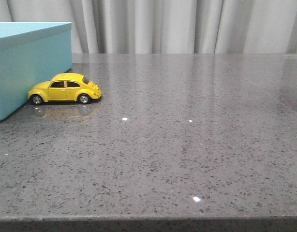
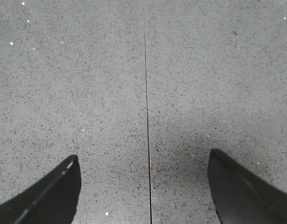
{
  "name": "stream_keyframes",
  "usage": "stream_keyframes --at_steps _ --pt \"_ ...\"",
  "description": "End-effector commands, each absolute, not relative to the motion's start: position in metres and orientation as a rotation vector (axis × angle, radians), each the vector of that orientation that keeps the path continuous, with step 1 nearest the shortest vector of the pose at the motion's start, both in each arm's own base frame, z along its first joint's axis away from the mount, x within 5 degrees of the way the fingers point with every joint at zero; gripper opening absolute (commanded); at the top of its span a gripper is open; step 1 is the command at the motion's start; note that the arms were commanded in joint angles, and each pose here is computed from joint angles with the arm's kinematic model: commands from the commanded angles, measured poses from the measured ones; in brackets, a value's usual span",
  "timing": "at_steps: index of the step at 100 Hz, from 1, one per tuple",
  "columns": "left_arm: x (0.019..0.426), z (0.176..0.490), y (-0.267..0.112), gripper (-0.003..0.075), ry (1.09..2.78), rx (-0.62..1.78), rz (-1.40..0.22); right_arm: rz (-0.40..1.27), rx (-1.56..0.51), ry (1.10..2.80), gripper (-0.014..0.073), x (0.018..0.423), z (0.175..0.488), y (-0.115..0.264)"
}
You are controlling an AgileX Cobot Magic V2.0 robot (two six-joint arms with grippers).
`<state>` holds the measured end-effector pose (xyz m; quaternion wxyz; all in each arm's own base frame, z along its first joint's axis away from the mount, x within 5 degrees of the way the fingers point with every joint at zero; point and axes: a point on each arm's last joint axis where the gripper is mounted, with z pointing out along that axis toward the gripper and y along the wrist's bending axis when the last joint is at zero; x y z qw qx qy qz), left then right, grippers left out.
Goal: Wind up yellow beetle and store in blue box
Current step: 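Lower the open left gripper onto the beetle beside the blue box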
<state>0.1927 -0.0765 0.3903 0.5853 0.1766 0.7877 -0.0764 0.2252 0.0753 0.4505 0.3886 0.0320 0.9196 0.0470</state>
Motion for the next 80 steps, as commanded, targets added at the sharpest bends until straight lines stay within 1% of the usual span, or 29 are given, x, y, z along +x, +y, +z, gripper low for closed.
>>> stream_keyframes --at_steps 1,4,10,22,28,36,52,68,80 --pt "0.202 0.421 -0.09 0.0496 1.772 0.519 -0.136 0.132 0.065 2.239 0.0562 0.217 0.467 0.07" --pt "0.207 0.422 -0.095 0.0496 1.798 0.562 -0.117 0.133 0.065 2.239 0.0562 0.217 0.467 0.07" --pt "0.216 0.431 -0.105 0.0496 1.802 0.637 -0.087 0.134 0.064 2.239 0.0562 0.217 0.467 0.07" --pt "0.236 0.438 -0.121 0.0496 1.836 0.796 -0.008 0.136 0.061 2.237 0.0562 0.217 0.468 0.07" --pt "0.246 0.435 -0.129 0.0496 1.875 0.92 0.025 0.137 0.06 2.236 0.0562 0.217 0.468 0.07" --pt "0.256 0.434 -0.14 0.0496 1.91 1.049 0.011 0.135 0.052 2.236 0.0562 0.217 0.468 0.071" --pt "0.276 0.418 -0.161 0.0496 1.932 1.312 -0.035 0.136 0.038 2.238 0.0562 0.217 0.468 0.071" --pt "0.291 0.397 -0.17 0.0496 1.98 1.442 -0.033 0.137 0.032 2.239 0.0562 0.217 0.467 0.071" --pt "0.302 0.377 -0.176 0.0496 2.042 1.489 -0.046 0.136 0.03 2.239 0.0562 0.217 0.467 0.071"
